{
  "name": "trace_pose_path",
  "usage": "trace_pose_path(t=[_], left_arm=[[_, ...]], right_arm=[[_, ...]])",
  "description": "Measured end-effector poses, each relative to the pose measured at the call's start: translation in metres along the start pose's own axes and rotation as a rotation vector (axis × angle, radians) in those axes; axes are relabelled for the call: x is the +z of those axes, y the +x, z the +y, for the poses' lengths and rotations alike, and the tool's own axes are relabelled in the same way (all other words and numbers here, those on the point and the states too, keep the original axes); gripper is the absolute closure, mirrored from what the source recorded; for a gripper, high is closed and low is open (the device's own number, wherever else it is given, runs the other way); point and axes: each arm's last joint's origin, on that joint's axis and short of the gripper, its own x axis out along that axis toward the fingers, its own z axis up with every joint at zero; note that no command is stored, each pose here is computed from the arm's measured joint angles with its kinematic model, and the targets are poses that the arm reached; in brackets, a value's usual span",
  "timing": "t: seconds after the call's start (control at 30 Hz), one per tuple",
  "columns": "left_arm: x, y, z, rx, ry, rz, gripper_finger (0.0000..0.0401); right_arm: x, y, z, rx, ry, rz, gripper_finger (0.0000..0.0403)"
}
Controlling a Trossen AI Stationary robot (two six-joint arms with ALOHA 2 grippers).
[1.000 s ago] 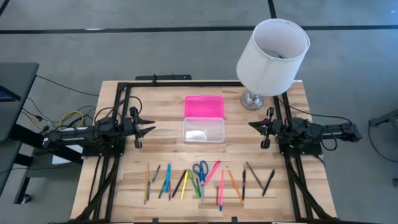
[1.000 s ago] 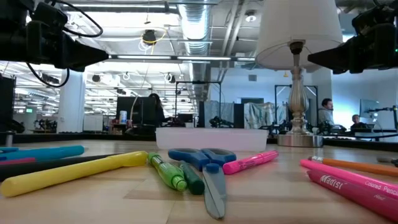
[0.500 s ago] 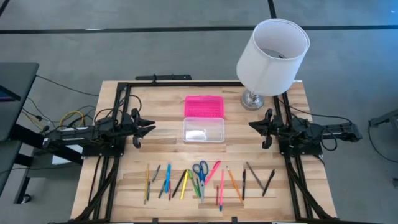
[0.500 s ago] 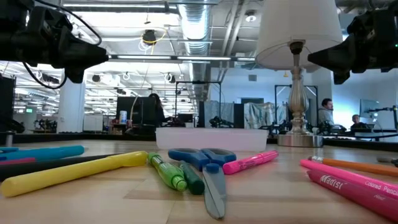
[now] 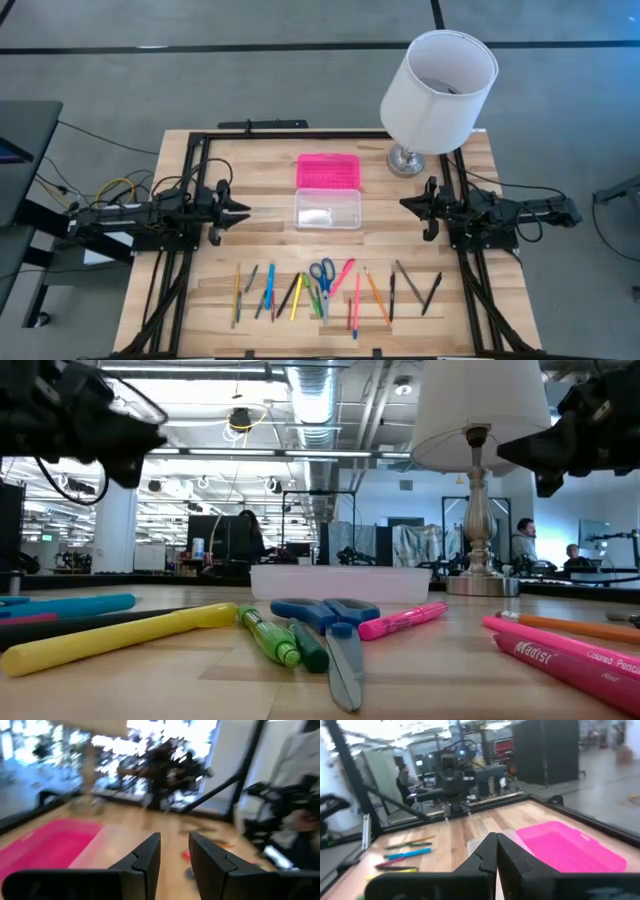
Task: Pick & place school supplies into a supply box
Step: Put the gray pen into the supply box
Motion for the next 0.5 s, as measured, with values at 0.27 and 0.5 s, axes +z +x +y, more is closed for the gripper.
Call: trace_pose_path(t=[0.27,0.5], left_arm=[[0.024,0.004,-0.015,-0.135,0.081,-0.246,0.0305],[0.039,0.008,-0.021,-0.138,0.227,-0.378,0.0305]], right_arm=[[0.026,-0.005,0.01,0.186,-0.132,-0.273,0.0403],[0.057,-0.014,0.015,0.213,-0.231,-0.418,0.0403]])
